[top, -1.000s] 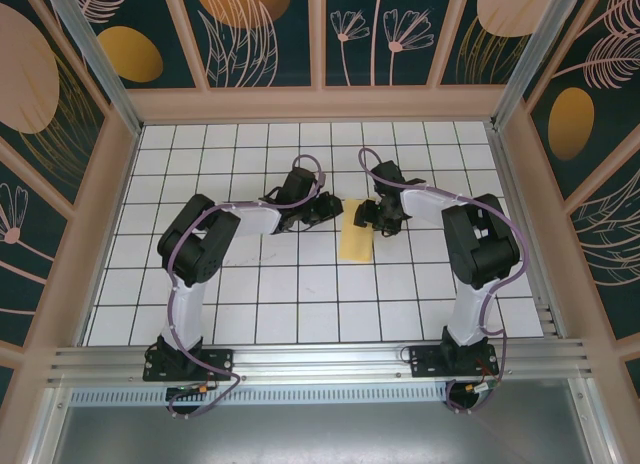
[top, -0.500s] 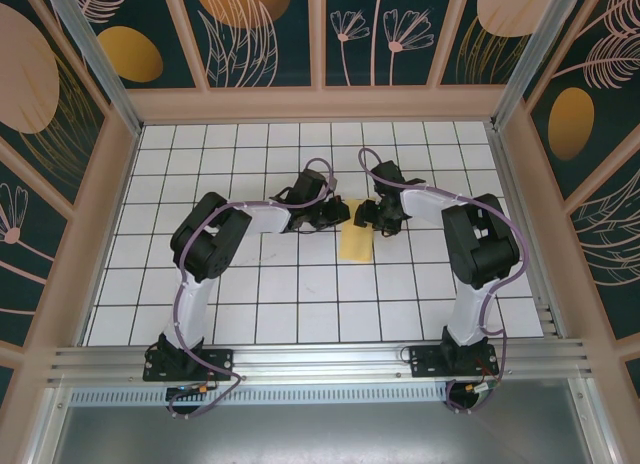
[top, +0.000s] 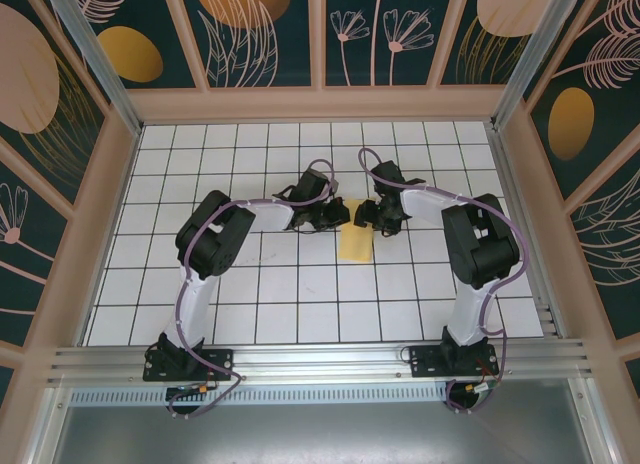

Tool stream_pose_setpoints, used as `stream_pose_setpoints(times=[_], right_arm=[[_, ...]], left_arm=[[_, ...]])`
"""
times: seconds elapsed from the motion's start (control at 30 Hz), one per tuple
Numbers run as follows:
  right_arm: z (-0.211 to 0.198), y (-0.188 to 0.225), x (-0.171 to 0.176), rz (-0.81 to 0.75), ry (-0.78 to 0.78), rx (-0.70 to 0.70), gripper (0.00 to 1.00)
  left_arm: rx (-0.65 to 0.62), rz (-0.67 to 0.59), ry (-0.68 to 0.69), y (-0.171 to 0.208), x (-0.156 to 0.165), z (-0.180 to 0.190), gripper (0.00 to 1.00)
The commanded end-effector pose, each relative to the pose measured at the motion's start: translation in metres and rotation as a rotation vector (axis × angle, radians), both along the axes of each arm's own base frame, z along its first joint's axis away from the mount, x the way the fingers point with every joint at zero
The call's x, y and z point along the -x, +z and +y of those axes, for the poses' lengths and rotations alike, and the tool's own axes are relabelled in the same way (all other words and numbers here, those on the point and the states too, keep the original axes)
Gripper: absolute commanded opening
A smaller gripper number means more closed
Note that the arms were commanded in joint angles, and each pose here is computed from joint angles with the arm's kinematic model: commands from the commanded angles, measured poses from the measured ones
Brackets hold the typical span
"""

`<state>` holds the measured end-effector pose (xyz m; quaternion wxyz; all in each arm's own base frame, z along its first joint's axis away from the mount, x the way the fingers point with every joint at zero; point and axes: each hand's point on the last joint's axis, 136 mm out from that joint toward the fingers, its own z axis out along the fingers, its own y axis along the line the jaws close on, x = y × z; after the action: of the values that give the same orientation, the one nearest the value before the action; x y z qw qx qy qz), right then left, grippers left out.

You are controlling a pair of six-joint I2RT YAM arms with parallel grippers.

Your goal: Fold a paper plane with a square sheet of paper (pick it up from the middle)

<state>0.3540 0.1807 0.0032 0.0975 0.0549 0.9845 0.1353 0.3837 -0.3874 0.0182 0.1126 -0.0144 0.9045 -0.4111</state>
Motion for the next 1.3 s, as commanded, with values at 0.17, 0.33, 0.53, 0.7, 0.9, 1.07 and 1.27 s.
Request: stream_pose_setpoints(times=[0.17,0.33,0.53,0.7,0.9,1.07,1.27], right_arm=[[-0.019,-0.076,0.051,0.208,0.013,0.092,0.64],[0.001,-0.021,0.021,0.067,0.001,-0.054,0.64],[0.0,0.053,-0.007,-0.133,-0.033,-0.159,0.66],[0.011,0.074,-0.01,-0.195,0.005,-0.208,0.61],[0.039,0.073,-0.005,-0.146,0.033,-0.387,0.21],[0.041,0.049,-0.004,-0.073,0.018,-0.407,0.01],[0.036,0.024,0.001,0.002,0.008,-0.404,0.0]], left_arm=[[-0.183,0.113,0.013,-0.054,0.022,0.027,0.03],[-0.205,0.127,0.008,-0.063,0.026,0.031,0.03],[-0.237,0.136,0.008,-0.074,0.029,0.037,0.02],[-0.252,0.142,0.013,-0.079,0.031,0.04,0.01],[-0.269,0.153,0.018,-0.084,0.034,0.044,0.01],[-0.274,0.16,0.027,-0.085,0.035,0.046,0.0],[-0.276,0.176,0.031,-0.088,0.037,0.047,0.0]])
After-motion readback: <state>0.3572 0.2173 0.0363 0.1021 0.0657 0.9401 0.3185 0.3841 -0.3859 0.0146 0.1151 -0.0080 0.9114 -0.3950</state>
